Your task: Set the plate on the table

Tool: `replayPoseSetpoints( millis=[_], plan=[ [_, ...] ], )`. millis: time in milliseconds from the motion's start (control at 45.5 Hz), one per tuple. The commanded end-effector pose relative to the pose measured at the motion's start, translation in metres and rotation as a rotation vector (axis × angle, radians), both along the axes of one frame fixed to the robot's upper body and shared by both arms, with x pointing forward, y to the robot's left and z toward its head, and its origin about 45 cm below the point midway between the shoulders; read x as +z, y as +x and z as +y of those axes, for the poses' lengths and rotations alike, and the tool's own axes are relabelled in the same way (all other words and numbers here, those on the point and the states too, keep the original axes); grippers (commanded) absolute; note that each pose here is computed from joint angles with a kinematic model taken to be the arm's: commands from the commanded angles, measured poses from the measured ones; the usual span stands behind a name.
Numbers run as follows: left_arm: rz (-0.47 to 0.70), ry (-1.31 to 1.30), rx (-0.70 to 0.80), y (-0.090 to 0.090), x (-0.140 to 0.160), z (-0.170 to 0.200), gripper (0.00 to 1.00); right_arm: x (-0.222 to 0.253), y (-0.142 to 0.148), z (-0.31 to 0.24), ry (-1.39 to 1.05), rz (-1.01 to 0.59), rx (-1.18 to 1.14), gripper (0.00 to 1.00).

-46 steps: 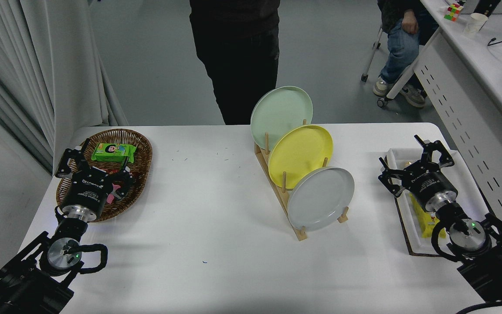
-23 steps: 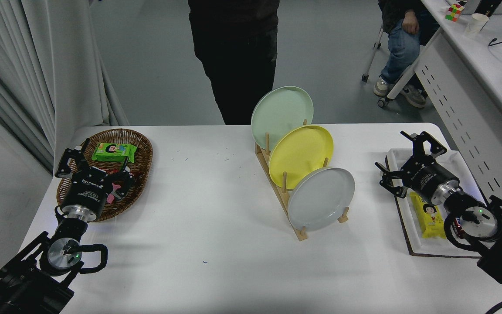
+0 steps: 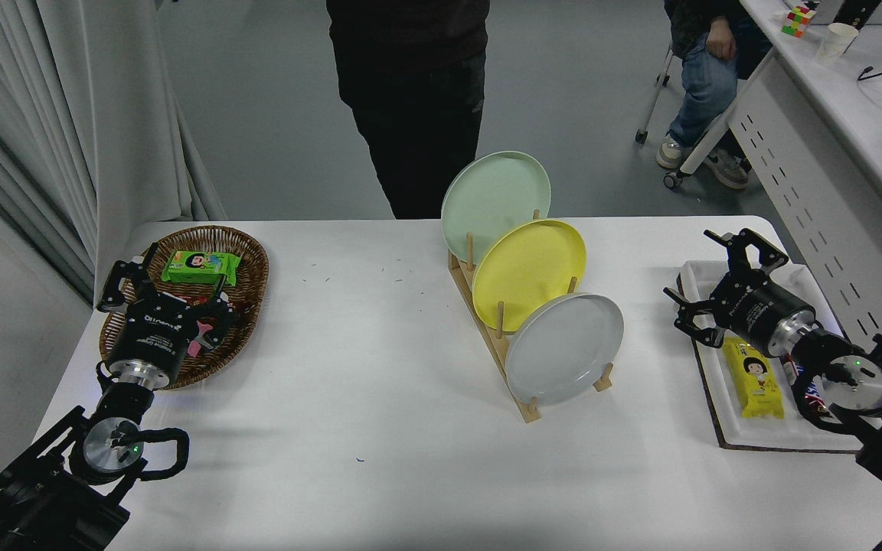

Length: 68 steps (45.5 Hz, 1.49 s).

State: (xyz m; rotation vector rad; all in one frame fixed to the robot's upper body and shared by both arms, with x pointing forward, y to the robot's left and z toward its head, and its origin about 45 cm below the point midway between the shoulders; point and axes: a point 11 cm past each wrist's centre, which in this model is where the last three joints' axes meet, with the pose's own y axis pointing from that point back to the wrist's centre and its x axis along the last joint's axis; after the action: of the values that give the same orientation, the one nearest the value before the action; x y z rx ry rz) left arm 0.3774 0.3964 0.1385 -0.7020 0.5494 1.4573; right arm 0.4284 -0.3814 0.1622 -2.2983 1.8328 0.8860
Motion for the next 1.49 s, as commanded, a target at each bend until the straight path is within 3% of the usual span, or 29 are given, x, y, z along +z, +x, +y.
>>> replayPoseSetpoints(
  millis=[0, 505, 1077, 1473],
  plan=[
    [0.000, 0.000, 0.000, 0.000, 0.000, 0.000, 0.98, 0.015, -0.001, -0.002, -0.001, 0.010, 0.033, 1.00],
    [0.000, 0.000, 0.000, 0.000, 0.000, 0.000, 0.98, 0.026, -0.020, 0.000, -0.131, 0.104, 0.188, 1.00],
    [0.000, 0.000, 0.000, 0.000, 0.000, 0.000, 0.98, 0.049, -0.028, 0.040, -0.113, 0.207, 0.307, 1.00],
    [0.000, 0.000, 0.000, 0.000, 0.000, 0.000, 0.98, 0.062, -0.022, 0.058, -0.137, 0.276, 0.208, 1.00]
  ],
)
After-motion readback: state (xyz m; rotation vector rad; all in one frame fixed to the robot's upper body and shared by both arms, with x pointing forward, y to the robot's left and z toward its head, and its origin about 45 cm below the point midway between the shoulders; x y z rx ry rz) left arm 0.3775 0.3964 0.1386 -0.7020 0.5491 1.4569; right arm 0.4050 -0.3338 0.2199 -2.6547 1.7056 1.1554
